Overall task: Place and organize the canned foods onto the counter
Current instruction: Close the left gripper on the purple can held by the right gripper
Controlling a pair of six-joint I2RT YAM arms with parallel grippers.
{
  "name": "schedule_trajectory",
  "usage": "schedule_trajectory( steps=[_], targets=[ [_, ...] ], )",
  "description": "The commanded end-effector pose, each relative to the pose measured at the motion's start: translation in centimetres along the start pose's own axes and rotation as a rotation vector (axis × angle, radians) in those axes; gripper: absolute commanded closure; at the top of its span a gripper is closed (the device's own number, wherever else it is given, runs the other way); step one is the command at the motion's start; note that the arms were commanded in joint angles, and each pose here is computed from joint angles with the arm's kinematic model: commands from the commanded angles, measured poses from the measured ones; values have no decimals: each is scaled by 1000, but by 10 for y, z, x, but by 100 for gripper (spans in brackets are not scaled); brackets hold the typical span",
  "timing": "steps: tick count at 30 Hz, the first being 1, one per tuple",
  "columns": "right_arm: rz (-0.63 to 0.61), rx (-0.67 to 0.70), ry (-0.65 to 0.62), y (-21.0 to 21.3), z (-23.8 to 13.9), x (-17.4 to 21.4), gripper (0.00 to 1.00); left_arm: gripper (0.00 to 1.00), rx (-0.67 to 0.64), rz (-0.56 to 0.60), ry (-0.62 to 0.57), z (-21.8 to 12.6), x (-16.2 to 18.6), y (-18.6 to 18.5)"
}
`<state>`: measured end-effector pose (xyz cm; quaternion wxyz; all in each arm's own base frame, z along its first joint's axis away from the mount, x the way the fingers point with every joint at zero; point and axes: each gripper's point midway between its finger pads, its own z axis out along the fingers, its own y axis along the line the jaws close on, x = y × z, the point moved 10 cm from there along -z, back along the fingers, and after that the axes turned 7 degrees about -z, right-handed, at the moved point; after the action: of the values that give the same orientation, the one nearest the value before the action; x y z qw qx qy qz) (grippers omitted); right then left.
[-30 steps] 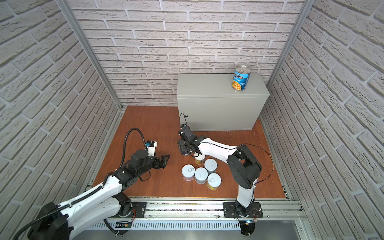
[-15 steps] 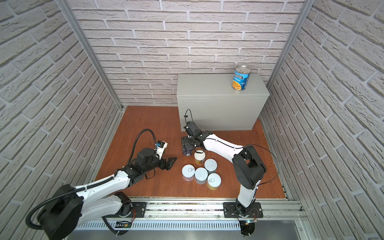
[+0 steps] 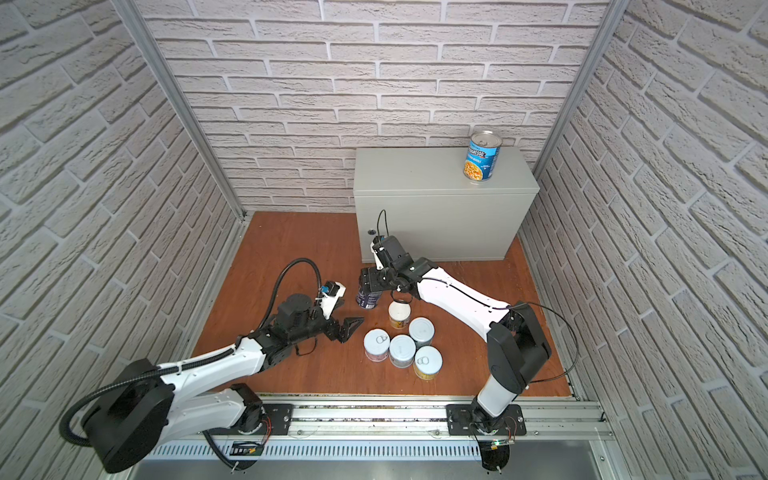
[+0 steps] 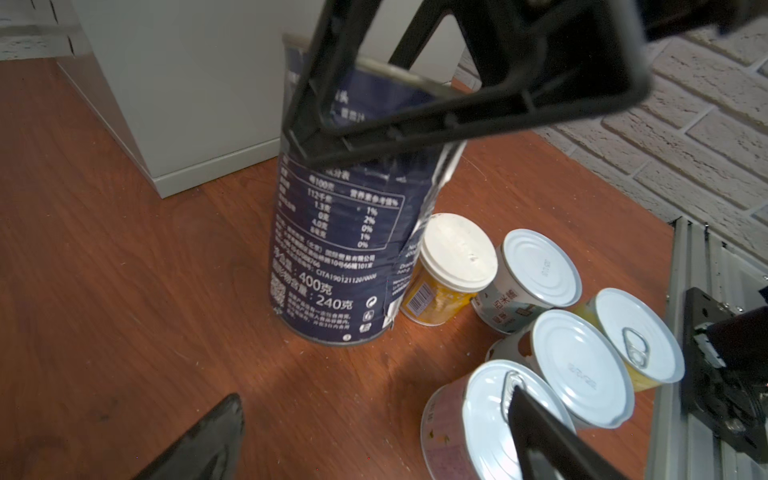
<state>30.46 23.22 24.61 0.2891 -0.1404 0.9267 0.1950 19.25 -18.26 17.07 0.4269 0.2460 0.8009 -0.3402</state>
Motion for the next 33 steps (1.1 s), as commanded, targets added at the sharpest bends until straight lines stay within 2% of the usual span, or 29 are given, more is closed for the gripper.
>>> schedule_trajectory(
  steps=[1, 18, 33],
  targets=[
    [15, -127, -176, 16, -43, -26, 46, 2, 58, 56, -128, 0, -28, -11],
    [0, -257, -149, 18, -90, 1, 46, 2, 137, 145, -181, 6, -50, -21],
    [20, -436, -85, 25, -75, 2, 45, 2, 168, 163, -192, 12, -54, -23]
  ],
)
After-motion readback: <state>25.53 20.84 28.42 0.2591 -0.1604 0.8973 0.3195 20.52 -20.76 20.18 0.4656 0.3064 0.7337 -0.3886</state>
